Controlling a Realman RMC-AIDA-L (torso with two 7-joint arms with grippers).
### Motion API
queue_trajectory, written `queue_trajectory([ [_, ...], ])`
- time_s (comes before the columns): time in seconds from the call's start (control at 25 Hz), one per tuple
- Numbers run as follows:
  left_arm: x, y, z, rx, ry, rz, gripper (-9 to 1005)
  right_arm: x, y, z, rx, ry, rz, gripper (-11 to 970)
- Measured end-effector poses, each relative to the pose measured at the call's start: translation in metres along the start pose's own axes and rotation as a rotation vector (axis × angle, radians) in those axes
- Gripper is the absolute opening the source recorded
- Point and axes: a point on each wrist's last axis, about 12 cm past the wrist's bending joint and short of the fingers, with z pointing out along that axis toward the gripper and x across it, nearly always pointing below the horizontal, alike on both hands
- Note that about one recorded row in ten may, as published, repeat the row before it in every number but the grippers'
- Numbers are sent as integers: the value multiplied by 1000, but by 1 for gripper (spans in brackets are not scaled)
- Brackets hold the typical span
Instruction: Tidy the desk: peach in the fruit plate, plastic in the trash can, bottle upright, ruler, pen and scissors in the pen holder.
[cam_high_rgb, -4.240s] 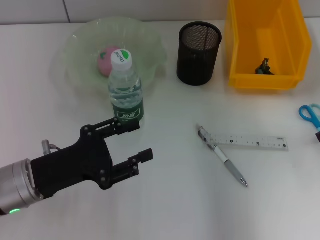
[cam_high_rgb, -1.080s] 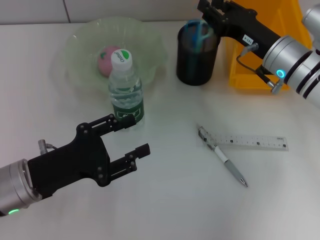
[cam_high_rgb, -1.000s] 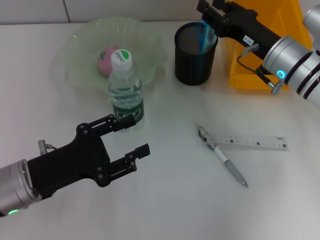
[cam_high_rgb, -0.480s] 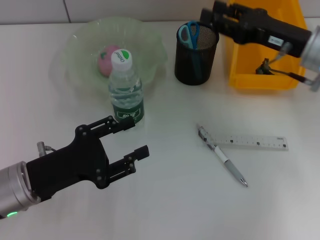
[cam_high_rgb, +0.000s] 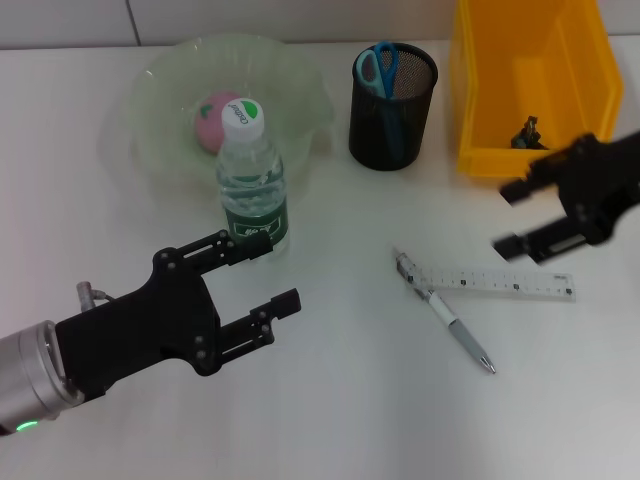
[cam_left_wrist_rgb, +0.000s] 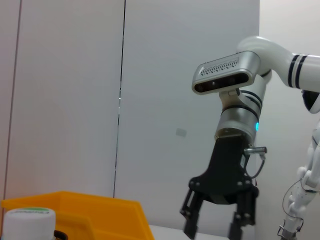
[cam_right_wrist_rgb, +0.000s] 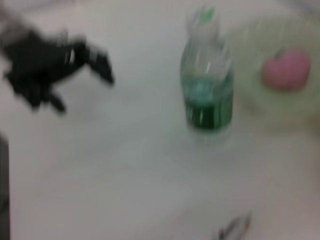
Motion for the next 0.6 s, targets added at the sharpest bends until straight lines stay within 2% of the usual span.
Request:
queue_trajectory([
  [0.12, 1, 0, 0, -2, 1, -3, 652, -4, 1, 3, -18, 89, -31, 730],
  [0.16, 1, 0, 0, -2, 1, -3, 653, -7, 2, 10, -32, 166, -65, 729],
  [0.28, 2, -1, 1, -4, 1, -8, 653, -9, 2, 23, -37, 248, -112, 729],
  [0.6, 4, -2, 3, -4, 2, -26, 653, -16, -3, 58, -14, 312, -234, 728],
])
